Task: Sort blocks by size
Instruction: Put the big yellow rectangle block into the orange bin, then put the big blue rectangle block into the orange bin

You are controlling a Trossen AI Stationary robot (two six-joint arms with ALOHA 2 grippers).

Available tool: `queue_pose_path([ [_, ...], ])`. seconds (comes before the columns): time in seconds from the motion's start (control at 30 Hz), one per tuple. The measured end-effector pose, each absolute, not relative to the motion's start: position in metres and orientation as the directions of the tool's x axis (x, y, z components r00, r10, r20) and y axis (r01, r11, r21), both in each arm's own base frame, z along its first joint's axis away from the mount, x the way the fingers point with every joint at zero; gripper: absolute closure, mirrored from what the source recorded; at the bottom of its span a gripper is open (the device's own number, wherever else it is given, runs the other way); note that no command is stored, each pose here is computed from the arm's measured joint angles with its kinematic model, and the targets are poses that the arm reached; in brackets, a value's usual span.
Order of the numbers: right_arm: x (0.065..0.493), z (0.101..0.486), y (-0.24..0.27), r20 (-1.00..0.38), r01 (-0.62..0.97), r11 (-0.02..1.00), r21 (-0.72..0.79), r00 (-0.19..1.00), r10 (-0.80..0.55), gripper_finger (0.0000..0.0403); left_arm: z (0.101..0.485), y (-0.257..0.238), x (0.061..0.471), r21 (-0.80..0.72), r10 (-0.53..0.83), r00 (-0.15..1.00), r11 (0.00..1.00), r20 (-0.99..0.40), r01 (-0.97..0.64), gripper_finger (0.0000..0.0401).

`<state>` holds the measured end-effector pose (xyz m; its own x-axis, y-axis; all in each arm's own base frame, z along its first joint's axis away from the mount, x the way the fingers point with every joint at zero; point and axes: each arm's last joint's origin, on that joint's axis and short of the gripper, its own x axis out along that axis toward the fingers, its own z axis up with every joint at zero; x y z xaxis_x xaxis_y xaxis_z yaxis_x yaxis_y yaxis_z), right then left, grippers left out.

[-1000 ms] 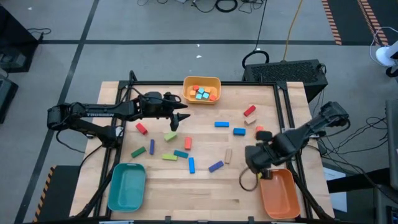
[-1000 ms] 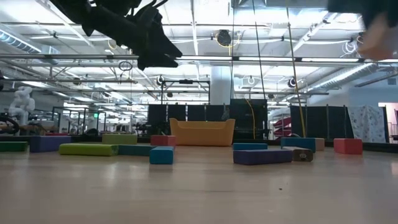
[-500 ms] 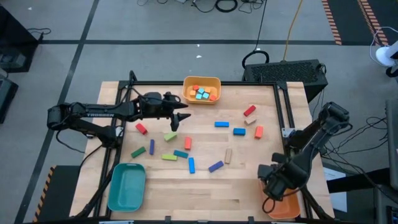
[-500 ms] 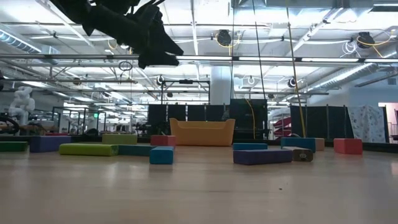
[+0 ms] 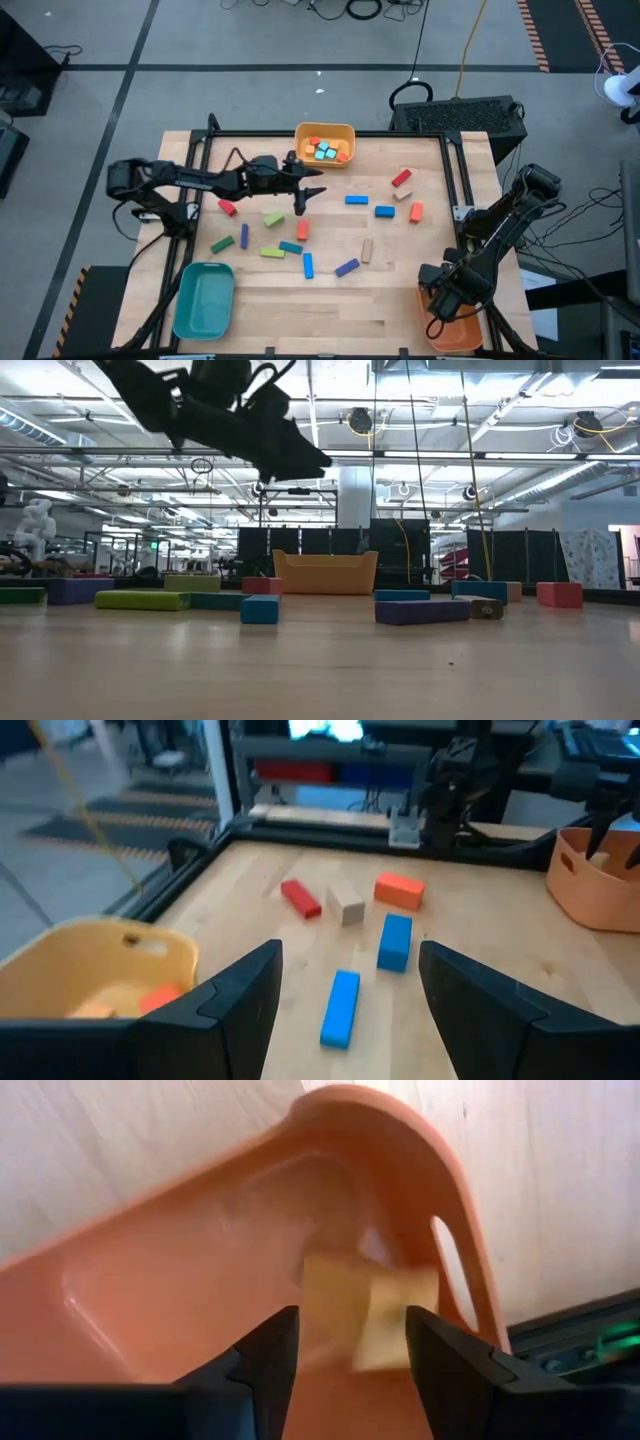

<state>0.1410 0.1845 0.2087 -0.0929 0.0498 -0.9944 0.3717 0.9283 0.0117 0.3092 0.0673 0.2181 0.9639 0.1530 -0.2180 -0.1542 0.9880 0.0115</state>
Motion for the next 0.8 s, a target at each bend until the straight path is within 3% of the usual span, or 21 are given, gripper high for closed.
queue_pose_path([
  [0.3,0.141,0.210,0.185,-0.995,0.507,0.862,-0.005,-0.084,0.044,0.0214,0.194,0.077,0.353,0.017,0.143,0.968,0.990,-0.207,-0.142,0.0163],
  [0.6,0.155,0.236,0.194,-0.990,0.516,0.852,0.087,0.140,0.017,0.0222,0.174,0.088,0.410,0.026,0.063,0.924,0.998,-0.377,-0.058,0.0163],
  [0.8,0.160,0.252,0.200,-0.947,0.495,0.860,0.127,0.318,-0.043,0.0222,0.170,0.093,0.433,0.073,0.062,0.924,0.997,-0.376,-0.037,0.0163],
])
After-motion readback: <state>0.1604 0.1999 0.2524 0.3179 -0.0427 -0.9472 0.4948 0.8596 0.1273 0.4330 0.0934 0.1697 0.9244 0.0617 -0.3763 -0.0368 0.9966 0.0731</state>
